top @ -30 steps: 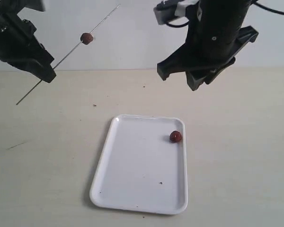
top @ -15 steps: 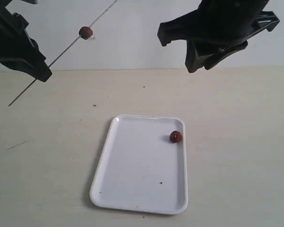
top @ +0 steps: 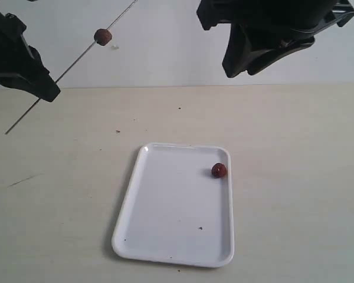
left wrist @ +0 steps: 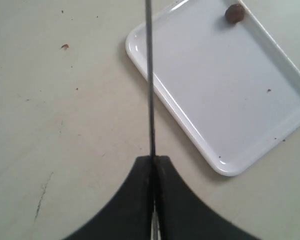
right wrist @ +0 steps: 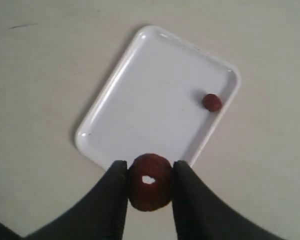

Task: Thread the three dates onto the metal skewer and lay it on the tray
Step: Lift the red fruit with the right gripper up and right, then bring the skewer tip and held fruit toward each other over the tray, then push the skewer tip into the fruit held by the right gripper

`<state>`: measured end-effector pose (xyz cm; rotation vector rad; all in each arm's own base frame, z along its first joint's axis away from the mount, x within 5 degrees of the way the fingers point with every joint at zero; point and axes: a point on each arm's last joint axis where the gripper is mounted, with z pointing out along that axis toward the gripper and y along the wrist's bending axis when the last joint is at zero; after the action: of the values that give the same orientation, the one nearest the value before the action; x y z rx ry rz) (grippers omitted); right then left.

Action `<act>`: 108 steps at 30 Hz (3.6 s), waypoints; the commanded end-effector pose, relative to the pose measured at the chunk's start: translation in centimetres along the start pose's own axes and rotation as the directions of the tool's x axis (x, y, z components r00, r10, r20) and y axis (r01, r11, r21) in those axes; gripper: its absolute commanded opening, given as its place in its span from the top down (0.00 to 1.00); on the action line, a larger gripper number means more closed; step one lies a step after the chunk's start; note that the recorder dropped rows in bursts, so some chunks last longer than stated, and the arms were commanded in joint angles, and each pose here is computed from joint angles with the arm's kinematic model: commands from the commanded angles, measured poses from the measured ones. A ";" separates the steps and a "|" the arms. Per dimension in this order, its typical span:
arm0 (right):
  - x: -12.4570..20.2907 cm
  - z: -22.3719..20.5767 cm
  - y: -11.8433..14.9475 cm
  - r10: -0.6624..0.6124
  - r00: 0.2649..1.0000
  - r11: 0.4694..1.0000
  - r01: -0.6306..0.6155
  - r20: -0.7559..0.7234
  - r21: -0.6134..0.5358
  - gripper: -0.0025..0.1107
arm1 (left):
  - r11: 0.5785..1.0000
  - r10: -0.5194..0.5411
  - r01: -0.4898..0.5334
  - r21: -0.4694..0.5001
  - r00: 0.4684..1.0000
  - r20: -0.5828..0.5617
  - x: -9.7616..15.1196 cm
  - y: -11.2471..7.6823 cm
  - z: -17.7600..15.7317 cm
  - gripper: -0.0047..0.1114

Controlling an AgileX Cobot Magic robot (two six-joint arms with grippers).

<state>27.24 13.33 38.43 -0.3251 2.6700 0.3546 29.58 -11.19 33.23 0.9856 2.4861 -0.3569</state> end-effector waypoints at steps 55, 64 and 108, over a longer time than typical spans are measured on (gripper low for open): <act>5.5 11.0 -12.6 0.331 0.941 0.673 -0.290 -0.073 -0.680 0.72 | 0.821 0.570 -0.571 -0.007 0.821 0.036 5.9 0.7 10.7 0.96; 5.4 10.8 -12.5 0.386 0.915 0.643 -0.359 -0.119 -0.676 0.72 | 0.760 0.620 -0.643 0.095 0.761 0.189 5.5 -0.7 11.4 0.96; 2.6 8.3 -10.6 0.433 0.881 0.634 -0.449 -0.193 -0.630 0.72 | 0.699 0.671 -0.712 0.066 0.685 0.286 5.6 0.7 13.0 0.96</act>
<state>31.04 5.40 26.84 0.1540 2.5743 1.4567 30.14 -12.95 19.29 1.7810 1.6798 -0.3917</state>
